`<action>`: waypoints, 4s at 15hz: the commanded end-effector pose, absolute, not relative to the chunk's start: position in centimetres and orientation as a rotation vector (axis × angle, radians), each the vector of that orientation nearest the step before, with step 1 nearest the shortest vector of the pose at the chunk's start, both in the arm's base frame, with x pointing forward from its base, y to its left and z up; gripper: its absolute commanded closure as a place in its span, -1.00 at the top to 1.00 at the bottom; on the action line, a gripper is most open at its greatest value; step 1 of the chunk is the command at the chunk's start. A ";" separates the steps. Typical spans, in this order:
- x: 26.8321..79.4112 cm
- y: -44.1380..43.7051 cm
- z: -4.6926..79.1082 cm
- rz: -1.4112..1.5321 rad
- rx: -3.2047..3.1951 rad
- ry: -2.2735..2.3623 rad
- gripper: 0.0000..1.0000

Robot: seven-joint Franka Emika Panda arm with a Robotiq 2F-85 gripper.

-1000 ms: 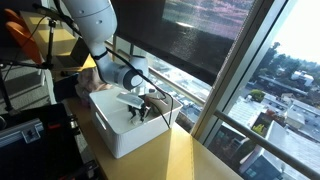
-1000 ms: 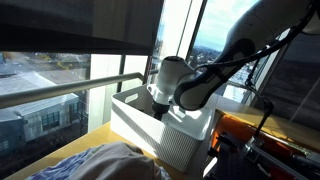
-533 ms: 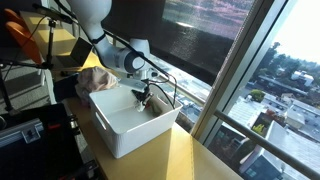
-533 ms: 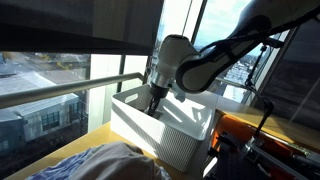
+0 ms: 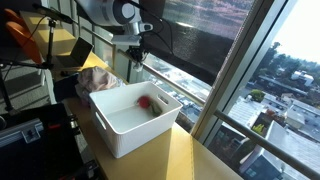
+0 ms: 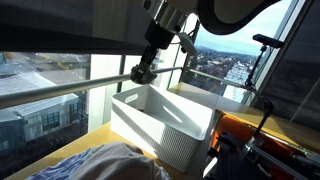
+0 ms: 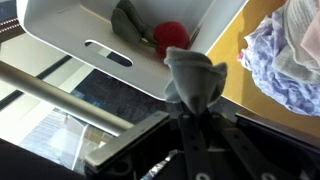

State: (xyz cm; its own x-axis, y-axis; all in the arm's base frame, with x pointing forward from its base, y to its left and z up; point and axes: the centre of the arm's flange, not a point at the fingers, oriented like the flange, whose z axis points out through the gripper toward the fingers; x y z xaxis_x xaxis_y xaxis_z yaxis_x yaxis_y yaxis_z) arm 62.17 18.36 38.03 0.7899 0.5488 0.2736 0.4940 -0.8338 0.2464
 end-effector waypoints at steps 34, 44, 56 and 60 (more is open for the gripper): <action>64.0 12.4 41.8 0.379 2.954 0.734 1.00; 74.2 3.9 29.5 0.275 2.946 0.740 1.00; 77.1 6.7 14.7 0.137 2.979 0.765 1.00; 77.4 7.0 12.8 0.123 2.982 0.772 0.81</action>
State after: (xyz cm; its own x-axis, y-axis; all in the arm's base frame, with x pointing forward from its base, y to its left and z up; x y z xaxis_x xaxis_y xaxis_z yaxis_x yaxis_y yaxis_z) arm 75.32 6.75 13.64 0.8711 0.4862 0.0683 0.4817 -0.8733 0.0732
